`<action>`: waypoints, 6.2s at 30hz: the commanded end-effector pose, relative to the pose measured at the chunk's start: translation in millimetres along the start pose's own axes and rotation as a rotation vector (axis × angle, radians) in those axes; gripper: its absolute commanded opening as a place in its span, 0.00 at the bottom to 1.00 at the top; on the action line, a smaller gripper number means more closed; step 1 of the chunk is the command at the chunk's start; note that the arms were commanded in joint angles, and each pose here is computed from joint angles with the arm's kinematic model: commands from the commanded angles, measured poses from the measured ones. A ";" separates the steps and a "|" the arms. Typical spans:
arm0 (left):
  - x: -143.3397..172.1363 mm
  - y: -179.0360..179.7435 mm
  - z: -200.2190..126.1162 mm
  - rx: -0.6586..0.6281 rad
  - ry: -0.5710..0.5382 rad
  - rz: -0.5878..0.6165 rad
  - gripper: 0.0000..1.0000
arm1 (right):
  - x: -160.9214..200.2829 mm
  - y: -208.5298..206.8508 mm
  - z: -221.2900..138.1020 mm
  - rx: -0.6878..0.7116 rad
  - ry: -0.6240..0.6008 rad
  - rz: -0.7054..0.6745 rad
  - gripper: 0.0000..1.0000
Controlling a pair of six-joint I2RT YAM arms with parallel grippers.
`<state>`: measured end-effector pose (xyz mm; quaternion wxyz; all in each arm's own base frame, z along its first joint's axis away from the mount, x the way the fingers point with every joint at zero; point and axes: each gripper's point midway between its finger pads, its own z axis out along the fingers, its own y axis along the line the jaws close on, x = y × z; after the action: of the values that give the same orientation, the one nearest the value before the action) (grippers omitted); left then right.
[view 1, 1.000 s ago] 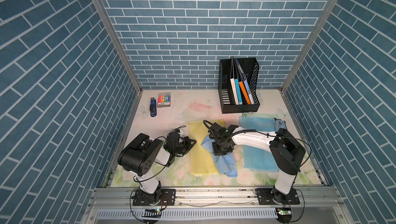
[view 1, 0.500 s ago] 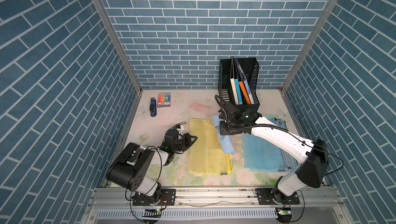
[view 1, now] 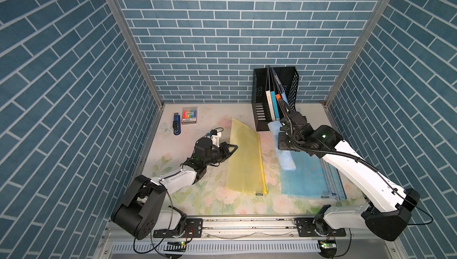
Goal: Wipe the document bag
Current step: Wipe the dirt from the document bag, then pick up the document bag from the center of the board, then place the document bag, then place the cleaning item at the center of the board.
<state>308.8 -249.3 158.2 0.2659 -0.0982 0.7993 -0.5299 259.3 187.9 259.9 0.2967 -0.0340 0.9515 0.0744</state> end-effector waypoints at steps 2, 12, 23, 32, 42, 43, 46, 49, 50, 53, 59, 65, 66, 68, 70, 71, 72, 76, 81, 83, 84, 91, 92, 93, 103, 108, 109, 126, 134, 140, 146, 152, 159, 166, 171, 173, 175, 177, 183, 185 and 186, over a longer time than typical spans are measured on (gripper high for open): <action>-4.5 -2.8 -5.6 -0.016 -0.005 0.019 0.00 | 24.2 -2.1 20.3 0.017 0.087 -0.009 0.00; 19.2 30.8 -15.2 -0.071 0.020 -0.048 0.00 | 43.9 56.3 92.1 -0.122 0.203 0.019 0.00; 32.3 54.0 -23.0 -0.114 0.016 -0.079 0.00 | 88.8 135.2 192.4 -0.133 0.368 -0.087 0.00; 28.2 57.3 -37.3 -0.124 -0.021 -0.087 0.00 | 95.3 52.5 213.4 0.091 0.400 -0.102 0.00; 25.1 52.1 -45.7 -0.100 -0.030 -0.098 0.00 | 17.2 53.9 140.4 0.050 0.208 -0.110 0.00; 24.1 47.1 -45.2 -0.078 -0.031 -0.100 0.00 | 5.9 57.7 122.0 0.014 0.159 -0.101 0.00; 20.5 29.3 -43.5 -0.011 -0.034 -0.124 0.00 | -15.5 48.2 73.4 -0.016 0.052 -0.080 0.00; 12.7 -0.5 -41.6 0.061 -0.045 -0.131 0.00 | -21.2 25.0 35.1 0.020 0.006 -0.087 0.00; 9.9 -12.1 -40.8 0.094 -0.049 -0.133 0.00 | -21.5 17.0 26.1 0.040 -0.002 -0.089 0.00; 5.5 -52.6 -33.7 0.185 -0.053 -0.122 0.00 | -24.2 -10.7 -6.0 0.098 -0.057 -0.084 0.00; 18.4 -124.3 -9.5 0.306 0.009 -0.075 0.00 | -34.4 -54.5 -68.5 0.149 -0.210 -0.007 0.00; 35.4 -197.9 20.4 0.425 0.075 -0.032 0.00 | -29.7 -102.5 -117.3 0.241 -0.332 0.071 0.00; 40.1 -206.1 29.5 0.434 0.089 -0.030 0.00 | -28.3 -109.9 -123.6 0.258 -0.348 0.081 0.00; 49.2 -219.5 45.0 0.452 0.108 -0.037 0.00 | -25.6 -119.5 -134.6 0.273 -0.374 0.096 0.00; 60.8 -232.1 62.0 0.471 0.127 -0.054 0.00 | -22.9 -128.3 -145.2 0.281 -0.399 0.116 0.00; 65.4 -236.5 69.5 0.479 0.136 -0.065 0.00 | -21.7 -132.1 -149.2 0.286 -0.409 0.121 0.00; 71.0 -239.5 79.3 0.483 0.143 -0.081 0.00 | -20.0 -136.0 -153.6 0.290 -0.418 0.130 0.00; 82.8 -258.5 108.5 0.570 0.158 -0.142 0.00 | -13.2 -147.3 -165.7 0.305 -0.429 0.135 0.00; 95.8 -278.5 151.5 0.591 0.184 -0.146 0.00 | -10.7 -156.1 -175.9 0.333 -0.432 0.119 0.00; 97.6 -272.0 163.8 0.583 0.171 -0.186 0.00 | -11.4 -158.5 -181.2 0.338 -0.441 0.113 0.00; 98.6 -267.6 169.0 0.590 0.163 -0.212 0.00 | -11.6 -159.6 -183.4 0.340 -0.446 0.110 0.00; 106.3 -191.1 205.2 0.498 0.097 -0.352 0.00 | -8.8 -154.8 -169.9 0.353 -0.404 0.061 0.00; 108.3 -177.0 209.2 0.479 0.089 -0.363 0.00 | -8.6 -153.6 -166.6 0.355 -0.396 0.056 0.00; 111.2 -159.3 213.5 0.454 0.081 -0.379 0.00 | -7.9 -151.6 -162.7 0.353 -0.386 0.048 0.00; 138.7 -72.8 230.2 0.300 0.107 -0.412 0.00 | 3.2 -140.5 -132.7 0.317 -0.333 0.039 0.00; 140.1 -50.9 229.3 0.236 0.077 -0.411 0.00 | 8.2 -138.5 -124.6 0.309 -0.312 0.044 0.00; 139.4 -46.1 227.1 0.221 0.063 -0.413 0.00 | 8.9 -137.7 -123.0 0.306 -0.309 0.044 0.00; 140.2 -13.8 223.3 0.081 0.019 -0.377 0.31 | 15.1 -124.8 -92.4 0.286 -0.244 0.039 0.00; 135.4 -10.3 222.4 -0.103 0.035 -0.225 0.79 | 10.1 -120.2 -86.3 0.276 -0.245 0.050 0.00; 115.7 -0.7 204.7 -0.361 0.000 -0.017 0.87 | 10.9 -117.4 -79.4 0.265 -0.242 0.059 0.00; 104.6 17.9 189.9 -0.517 -0.008 0.061 0.92 | 8.0 -120.6 -76.7 0.288 -0.245 0.062 0.00; 85.9 22.3 176.8 -0.593 -0.031 0.151 0.93 | 5.4 -120.5 -76.4 0.283 -0.240 0.074 0.00; 50.0 7.6 149.0 -0.551 -0.083 0.253 0.94 | 16.9 -112.3 -51.1 0.277 -0.156 0.059 0.00; 17.0 21.5 100.0 -0.540 -0.101 0.328 0.85 | 26.4 -95.1 -24.3 0.224 -0.074 0.027 0.00; -26.7 23.8 35.3 -0.497 -0.198 0.351 0.75 | 37.8 -60.9 14.7 0.104 0.042 0.022 0.00; -40.8 26.5 8.0 -0.516 -0.238 0.375 0.72 | 39.1 -44.0 32.1 0.055 0.075 0.025 0.00; -50.6 31.7 -20.5 -0.545 -0.271 0.412 0.71 | 37.4 -22.6 51.1 -0.001 0.096 0.026 0.00; -56.4 42.7 -47.3 -0.574 -0.296 0.419 0.70 | 36.3 5.3 74.9 -0.071 0.123 0.011 0.00; -65.6 70.2 -114.5 -0.616 -0.406 0.356 0.67 | 38.3 72.9 150.3 -0.093 0.217 -0.097 0.00; -60.9 76.3 -125.1 -0.620 -0.421 0.356 0.67 | 35.5 90.5 168.5 -0.126 0.231 -0.106 0.00; -60.2 77.4 -129.8 -0.623 -0.433 0.355 0.67 | 33.6 101.2 179.2 -0.150 0.244 -0.120 0.00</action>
<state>310.3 -94.0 155.7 0.4799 -0.1548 0.8428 -0.1883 302.6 282.9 99.0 0.1605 -0.0997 0.9789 0.0773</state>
